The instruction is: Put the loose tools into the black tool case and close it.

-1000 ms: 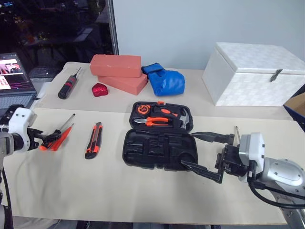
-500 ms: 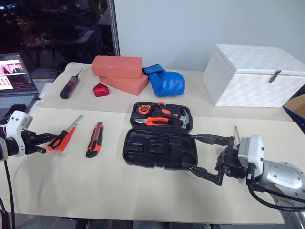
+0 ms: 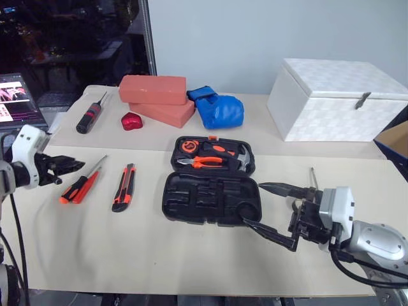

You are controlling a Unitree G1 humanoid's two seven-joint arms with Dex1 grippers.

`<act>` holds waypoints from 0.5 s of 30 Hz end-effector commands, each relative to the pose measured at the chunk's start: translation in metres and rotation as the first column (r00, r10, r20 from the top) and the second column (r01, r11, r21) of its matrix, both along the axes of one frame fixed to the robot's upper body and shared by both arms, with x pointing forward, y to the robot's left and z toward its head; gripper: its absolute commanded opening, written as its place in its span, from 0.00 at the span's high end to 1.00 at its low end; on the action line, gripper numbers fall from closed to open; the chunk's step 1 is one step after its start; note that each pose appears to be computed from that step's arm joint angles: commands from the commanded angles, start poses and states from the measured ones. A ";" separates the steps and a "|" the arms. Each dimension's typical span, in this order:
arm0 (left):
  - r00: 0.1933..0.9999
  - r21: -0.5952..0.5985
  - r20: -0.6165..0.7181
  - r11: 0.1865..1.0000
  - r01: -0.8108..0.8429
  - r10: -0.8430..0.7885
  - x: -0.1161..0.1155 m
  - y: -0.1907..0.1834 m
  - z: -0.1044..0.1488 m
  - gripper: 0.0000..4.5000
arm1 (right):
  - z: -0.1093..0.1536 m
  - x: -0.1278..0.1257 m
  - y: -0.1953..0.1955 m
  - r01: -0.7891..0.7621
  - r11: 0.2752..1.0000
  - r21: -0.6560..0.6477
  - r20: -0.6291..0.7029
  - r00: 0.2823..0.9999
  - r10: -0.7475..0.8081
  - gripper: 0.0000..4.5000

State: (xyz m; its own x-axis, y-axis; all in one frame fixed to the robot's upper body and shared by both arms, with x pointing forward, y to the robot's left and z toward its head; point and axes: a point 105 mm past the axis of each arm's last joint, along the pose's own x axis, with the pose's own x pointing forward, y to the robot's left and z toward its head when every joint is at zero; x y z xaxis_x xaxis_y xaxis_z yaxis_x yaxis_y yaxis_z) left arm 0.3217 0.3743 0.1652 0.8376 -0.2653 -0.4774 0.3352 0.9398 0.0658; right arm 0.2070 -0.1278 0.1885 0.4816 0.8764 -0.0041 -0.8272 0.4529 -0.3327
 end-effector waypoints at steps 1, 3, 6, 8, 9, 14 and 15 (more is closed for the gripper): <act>0.999 0.012 -0.053 1.000 0.008 -0.007 -0.010 0.006 -0.002 0.25 | 0.012 -0.004 0.004 -0.007 1.000 0.003 0.073 0.997 0.007 0.00; 0.997 0.027 -0.070 1.000 -0.008 0.010 -0.010 0.010 -0.009 0.25 | 0.012 -0.004 0.004 -0.007 1.000 0.004 0.076 0.997 0.006 0.00; 0.995 0.059 -0.083 0.997 -0.044 0.049 -0.008 0.015 -0.020 0.25 | 0.012 -0.003 0.005 -0.002 1.000 0.008 0.080 0.997 0.001 0.00; 0.994 0.068 -0.089 0.996 -0.055 0.061 -0.007 0.017 -0.025 0.25 | 0.012 -0.004 0.005 0.001 1.000 0.008 0.079 0.997 -0.001 0.00; 0.993 0.073 -0.094 0.996 -0.058 0.065 -0.007 0.017 -0.027 0.25 | 0.012 -0.004 0.005 0.003 1.000 0.007 0.079 0.997 -0.003 0.00; 0.991 0.067 -0.109 0.996 -0.065 0.072 -0.008 0.020 -0.038 0.55 | 0.013 -0.004 0.003 0.012 1.000 0.004 0.082 0.997 -0.012 0.00; 0.994 0.057 -0.097 0.997 -0.053 0.059 -0.008 0.018 -0.037 0.64 | 0.013 -0.004 0.003 0.013 1.000 0.003 0.082 0.997 -0.013 0.00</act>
State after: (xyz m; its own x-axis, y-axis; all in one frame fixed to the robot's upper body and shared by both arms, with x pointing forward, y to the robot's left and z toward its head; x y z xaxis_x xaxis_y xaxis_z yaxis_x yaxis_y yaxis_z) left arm 0.3111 0.3903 0.1189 0.7809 -0.1961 -0.5930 0.2838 0.9572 0.0571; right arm 0.2086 -0.1275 0.1904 0.5027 0.8644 0.0106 -0.8102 0.4753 -0.3431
